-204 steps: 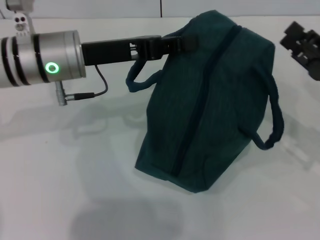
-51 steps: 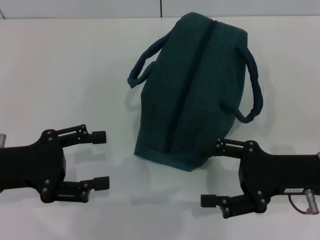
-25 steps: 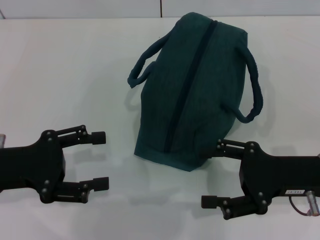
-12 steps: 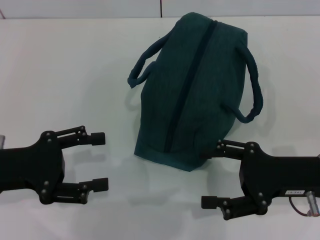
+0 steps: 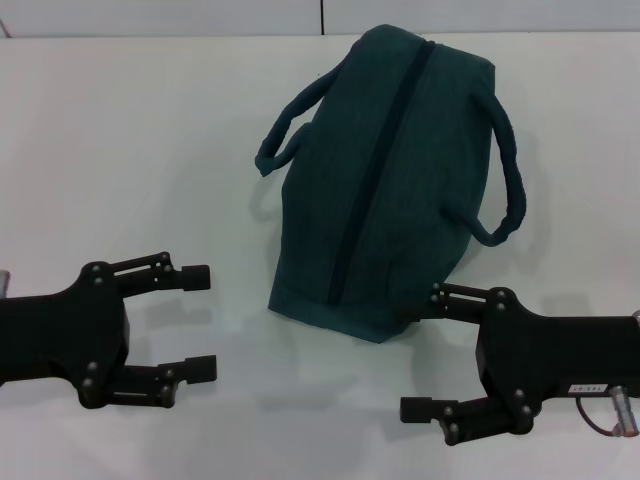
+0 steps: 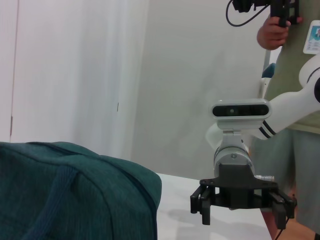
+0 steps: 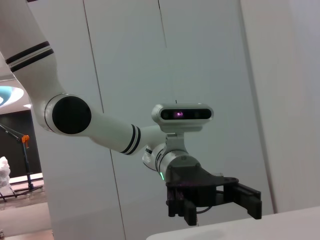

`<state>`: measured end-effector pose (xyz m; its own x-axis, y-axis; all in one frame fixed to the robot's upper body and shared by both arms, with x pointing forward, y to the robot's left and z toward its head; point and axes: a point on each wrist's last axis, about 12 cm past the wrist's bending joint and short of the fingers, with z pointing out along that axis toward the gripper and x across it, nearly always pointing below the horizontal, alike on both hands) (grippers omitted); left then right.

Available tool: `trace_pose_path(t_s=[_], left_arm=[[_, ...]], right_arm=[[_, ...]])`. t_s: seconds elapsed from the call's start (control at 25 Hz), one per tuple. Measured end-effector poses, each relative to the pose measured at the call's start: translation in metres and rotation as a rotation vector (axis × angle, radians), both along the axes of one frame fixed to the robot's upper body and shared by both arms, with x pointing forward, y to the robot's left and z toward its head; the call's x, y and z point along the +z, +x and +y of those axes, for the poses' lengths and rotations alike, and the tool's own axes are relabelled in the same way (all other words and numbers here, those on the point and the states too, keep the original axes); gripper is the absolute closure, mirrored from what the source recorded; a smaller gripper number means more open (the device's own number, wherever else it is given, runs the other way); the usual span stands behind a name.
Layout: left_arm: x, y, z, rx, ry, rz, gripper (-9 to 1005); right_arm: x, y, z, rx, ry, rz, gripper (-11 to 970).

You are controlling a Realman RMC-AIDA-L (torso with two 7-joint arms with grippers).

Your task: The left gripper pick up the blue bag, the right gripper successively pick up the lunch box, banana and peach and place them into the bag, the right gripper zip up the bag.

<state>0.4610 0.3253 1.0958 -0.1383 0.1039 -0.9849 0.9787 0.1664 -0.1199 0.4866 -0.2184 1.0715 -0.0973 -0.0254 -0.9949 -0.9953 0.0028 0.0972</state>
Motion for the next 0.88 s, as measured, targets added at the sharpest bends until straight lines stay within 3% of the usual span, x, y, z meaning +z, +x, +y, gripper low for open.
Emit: trace_pose_path(t_s=[0.88], left_arm=[[0.0008,0.0018,-0.0008,-0.004,0.003,-0.006,133]], right_arm=[[0.0007,0.0010,0.0008,0.004,-0.001,0.009,82]])
